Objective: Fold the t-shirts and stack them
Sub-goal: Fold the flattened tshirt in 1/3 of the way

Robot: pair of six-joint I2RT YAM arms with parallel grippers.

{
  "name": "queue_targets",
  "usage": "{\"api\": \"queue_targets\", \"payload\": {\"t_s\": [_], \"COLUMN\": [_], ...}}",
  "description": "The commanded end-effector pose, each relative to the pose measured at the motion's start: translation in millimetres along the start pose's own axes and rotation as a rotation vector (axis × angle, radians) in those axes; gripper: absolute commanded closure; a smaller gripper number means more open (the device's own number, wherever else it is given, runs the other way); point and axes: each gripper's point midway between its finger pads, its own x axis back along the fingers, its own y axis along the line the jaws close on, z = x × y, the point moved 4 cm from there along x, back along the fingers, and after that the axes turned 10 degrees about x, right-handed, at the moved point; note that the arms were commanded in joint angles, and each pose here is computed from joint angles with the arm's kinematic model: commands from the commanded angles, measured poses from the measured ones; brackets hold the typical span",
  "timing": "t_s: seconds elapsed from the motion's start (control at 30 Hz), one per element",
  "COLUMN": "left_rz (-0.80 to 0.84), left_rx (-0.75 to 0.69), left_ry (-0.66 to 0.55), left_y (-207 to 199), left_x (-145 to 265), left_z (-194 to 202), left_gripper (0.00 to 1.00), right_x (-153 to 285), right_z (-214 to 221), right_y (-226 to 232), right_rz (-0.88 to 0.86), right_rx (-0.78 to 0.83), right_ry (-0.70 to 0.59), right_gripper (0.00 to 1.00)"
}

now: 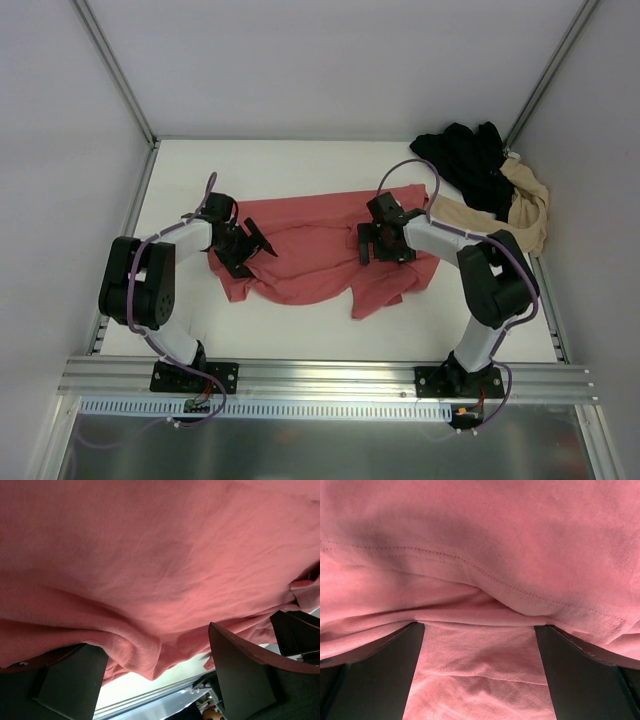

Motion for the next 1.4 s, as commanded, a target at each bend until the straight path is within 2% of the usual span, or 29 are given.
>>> {"api": "queue_targets", "payload": {"t_s": [0.0,0.43,0.8,1.17,1.37], "left_rz": [-0.099,-0.096,-0.074,-0.072,-0.062], "left_rx": [-0.012,0.007,-0.015,-0.039,-0.04], "left_ry": [-0.118,-0.127,-0.145,-0.149,-0.129], "left_y": [20.8,-12.3,-54.9,-70.5,-63.4], "left_x": [-20.0,-22.7,-24.9,-27.6,-20.2], "left_z": [-30.2,-71.3,-113.2,-135.8,-124.6], "left_gripper": [0.2,0.2,0.2,0.21,0.21], "right_x": [-30.5,-46.7,-57.8,-57.6,-39.8], "right_z": [13.8,-21.6,-72.9,-74.2,-75.2], "right_y": [5.4,-1.5,-4.1,-7.2,-3.5], "right_rz": [-0.069,-0.095,-0.173,-0.25,-0.296], "right_rx": [-0.011,-0.029,-0.065,-0.104,-0.125], "right_ry": [0.083,0.089,0.077,0.138,0.11], "right_gripper": [0.01,0.0,0.0,0.0,0.01]}}
